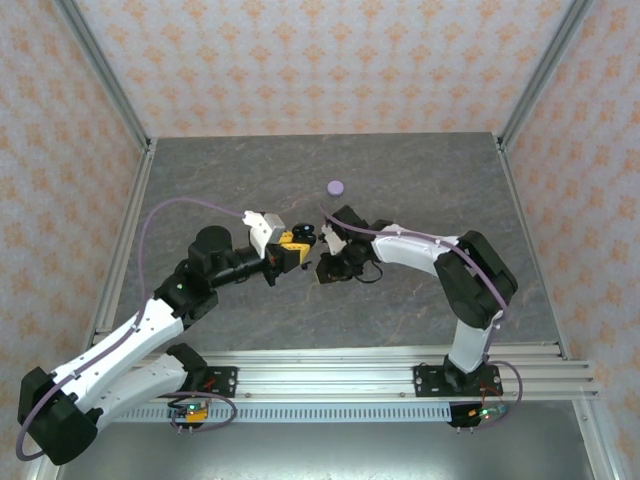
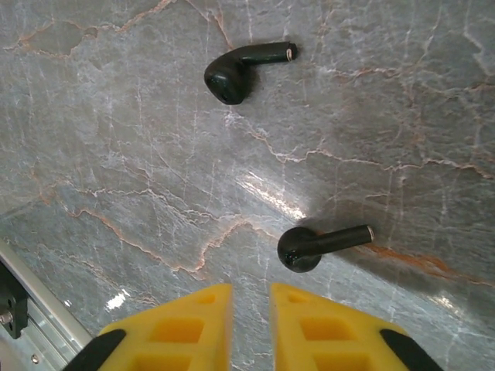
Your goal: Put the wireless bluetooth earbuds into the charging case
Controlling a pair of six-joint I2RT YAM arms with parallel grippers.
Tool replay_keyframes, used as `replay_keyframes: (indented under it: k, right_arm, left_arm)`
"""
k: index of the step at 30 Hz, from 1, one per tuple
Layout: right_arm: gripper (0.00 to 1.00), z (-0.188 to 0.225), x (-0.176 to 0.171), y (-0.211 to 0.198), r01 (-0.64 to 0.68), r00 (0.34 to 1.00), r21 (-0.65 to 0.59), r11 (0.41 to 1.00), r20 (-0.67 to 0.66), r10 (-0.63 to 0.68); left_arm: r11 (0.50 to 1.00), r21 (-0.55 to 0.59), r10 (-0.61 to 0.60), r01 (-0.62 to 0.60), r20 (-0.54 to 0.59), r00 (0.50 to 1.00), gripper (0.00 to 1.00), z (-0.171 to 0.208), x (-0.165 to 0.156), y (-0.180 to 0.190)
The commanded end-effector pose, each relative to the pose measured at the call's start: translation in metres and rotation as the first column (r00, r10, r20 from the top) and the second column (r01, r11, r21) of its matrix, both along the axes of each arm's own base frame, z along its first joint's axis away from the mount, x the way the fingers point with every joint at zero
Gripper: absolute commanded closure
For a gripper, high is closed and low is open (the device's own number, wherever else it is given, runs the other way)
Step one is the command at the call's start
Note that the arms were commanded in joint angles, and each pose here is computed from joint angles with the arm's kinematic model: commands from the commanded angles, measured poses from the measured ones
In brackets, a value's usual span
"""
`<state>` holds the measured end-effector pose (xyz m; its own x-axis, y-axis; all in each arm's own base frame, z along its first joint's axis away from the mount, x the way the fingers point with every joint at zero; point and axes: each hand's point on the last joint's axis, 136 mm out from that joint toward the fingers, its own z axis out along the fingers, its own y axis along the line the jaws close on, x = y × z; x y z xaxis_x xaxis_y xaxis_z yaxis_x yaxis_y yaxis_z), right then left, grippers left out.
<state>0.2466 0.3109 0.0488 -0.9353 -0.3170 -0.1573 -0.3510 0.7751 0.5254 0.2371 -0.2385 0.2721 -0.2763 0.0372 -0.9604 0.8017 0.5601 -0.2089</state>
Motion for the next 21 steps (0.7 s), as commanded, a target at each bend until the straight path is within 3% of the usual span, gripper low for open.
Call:
replay_keyframes:
  k: [1,11,21]
  right_arm:
    - [0.74,0.003,0.002,0.007,-0.023,1.000,0.007,1.000,0.015,0.023]
    - [0.62,0.013,0.009,0.009,-0.050,0.996,-0.008,0.999,0.071,0.051]
    - [0.49,-0.001,0.023,0.001,-0.105,0.988,-0.145,0.984,0.097,0.119]
  left_arm:
    - [1.000,0.000,0.017,-0.017,0.006,1.000,0.83,0.002,-0.001,0.003]
    - [1.000,0.000,0.021,-0.021,0.004,1.000,0.83,0.001,-0.002,0.004]
    - [1.000,-0.006,0.025,-0.024,0.020,0.999,0.83,0.006,-0.004,0.007]
